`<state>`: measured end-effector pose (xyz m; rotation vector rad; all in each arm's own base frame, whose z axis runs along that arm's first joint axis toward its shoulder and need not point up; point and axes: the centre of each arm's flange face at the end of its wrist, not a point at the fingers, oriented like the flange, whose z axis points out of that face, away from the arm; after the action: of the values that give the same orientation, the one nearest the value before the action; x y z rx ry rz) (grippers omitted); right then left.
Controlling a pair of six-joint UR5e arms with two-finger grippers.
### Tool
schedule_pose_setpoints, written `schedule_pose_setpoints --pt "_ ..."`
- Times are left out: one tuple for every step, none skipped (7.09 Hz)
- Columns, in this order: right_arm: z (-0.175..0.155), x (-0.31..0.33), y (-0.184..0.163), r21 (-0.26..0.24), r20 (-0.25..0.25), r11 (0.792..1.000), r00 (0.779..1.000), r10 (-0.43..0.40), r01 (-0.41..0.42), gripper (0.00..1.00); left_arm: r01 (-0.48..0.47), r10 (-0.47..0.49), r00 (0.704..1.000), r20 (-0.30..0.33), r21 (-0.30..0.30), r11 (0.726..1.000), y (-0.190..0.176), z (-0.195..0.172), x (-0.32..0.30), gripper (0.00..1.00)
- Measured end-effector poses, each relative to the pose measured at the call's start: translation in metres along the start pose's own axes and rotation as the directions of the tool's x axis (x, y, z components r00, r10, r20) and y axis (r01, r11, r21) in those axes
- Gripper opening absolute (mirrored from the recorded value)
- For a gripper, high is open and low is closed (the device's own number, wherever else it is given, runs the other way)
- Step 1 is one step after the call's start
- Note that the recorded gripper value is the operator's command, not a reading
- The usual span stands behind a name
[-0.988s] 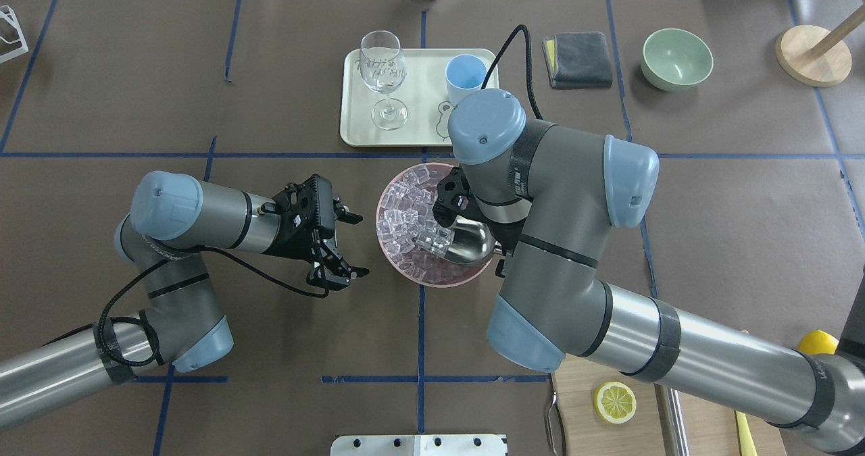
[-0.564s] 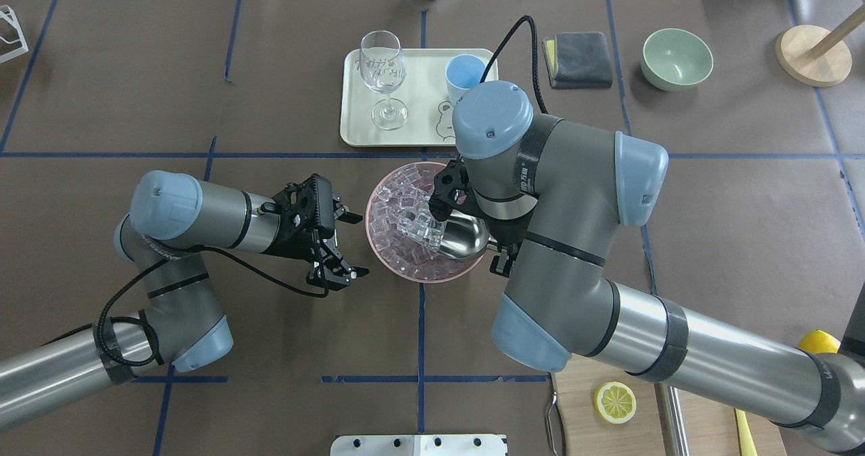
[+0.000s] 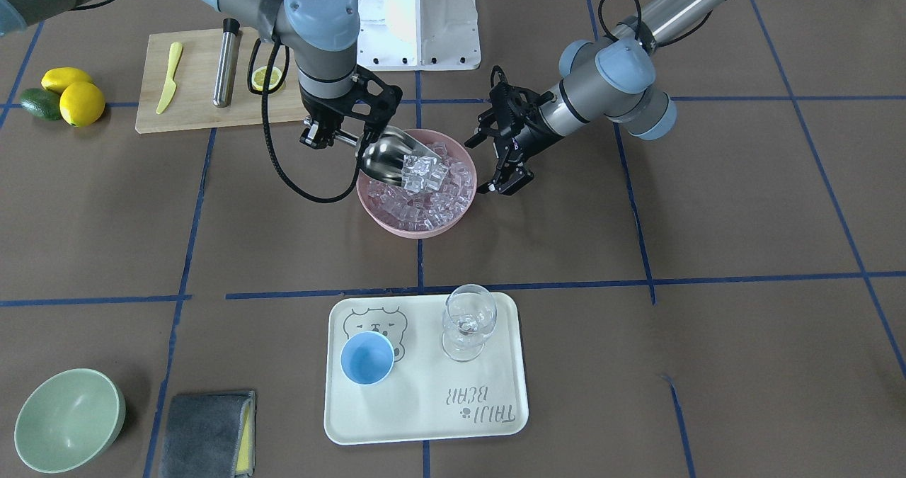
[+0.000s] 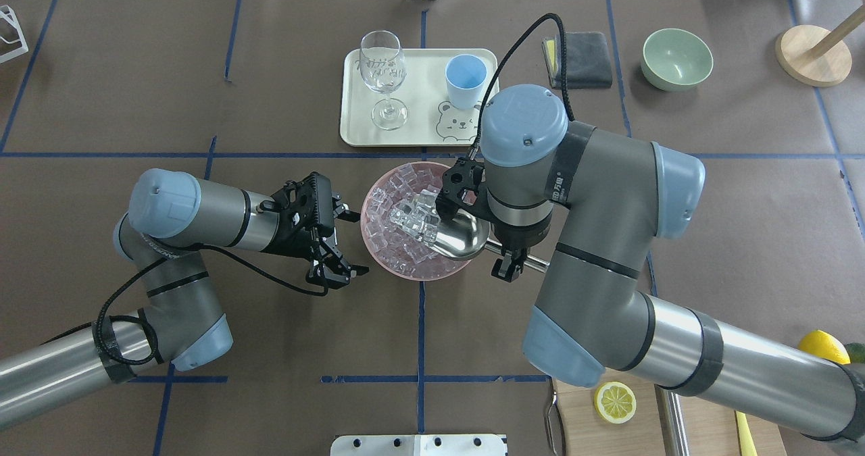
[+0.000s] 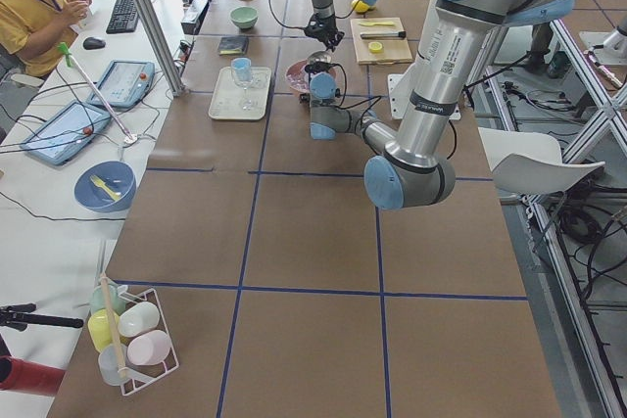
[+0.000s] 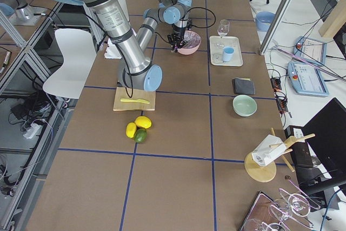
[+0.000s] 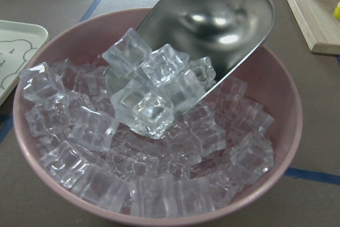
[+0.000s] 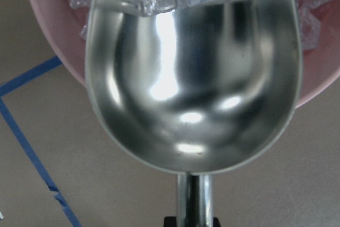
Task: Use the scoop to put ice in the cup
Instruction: 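Lift the filled scoop out of the bowl with the right gripper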
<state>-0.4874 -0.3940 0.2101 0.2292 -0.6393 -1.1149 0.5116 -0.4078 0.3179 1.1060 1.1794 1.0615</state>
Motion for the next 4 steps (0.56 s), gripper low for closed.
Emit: schedule_pose_setpoints --pt "-0.007 -0.004 0.008 0.019 0.000 1.000 1.000 0.015 -0.015 0.00 0.000 0.000 1.000 0.000 0.000 1.000 0.000 0.000 0.000 1.00" --pt "-0.016 -0.009 0.013 0.040 0.000 0.998 0.999 0.048 -0.048 0.00 0.000 0.000 1.000 0.000 0.000 1.000 0.000 0.000 0.000 1.00" --pt "-0.025 -0.012 0.016 0.059 0.002 0.993 0.995 0.102 -0.102 0.00 0.000 0.000 1.000 0.001 0.001 1.000 0.000 -0.001 -0.001 1.00" --pt "-0.031 -0.013 0.018 0.070 0.005 0.982 0.985 0.175 -0.175 0.00 0.000 0.000 1.000 0.004 0.001 1.000 0.000 -0.002 -0.002 1.00"
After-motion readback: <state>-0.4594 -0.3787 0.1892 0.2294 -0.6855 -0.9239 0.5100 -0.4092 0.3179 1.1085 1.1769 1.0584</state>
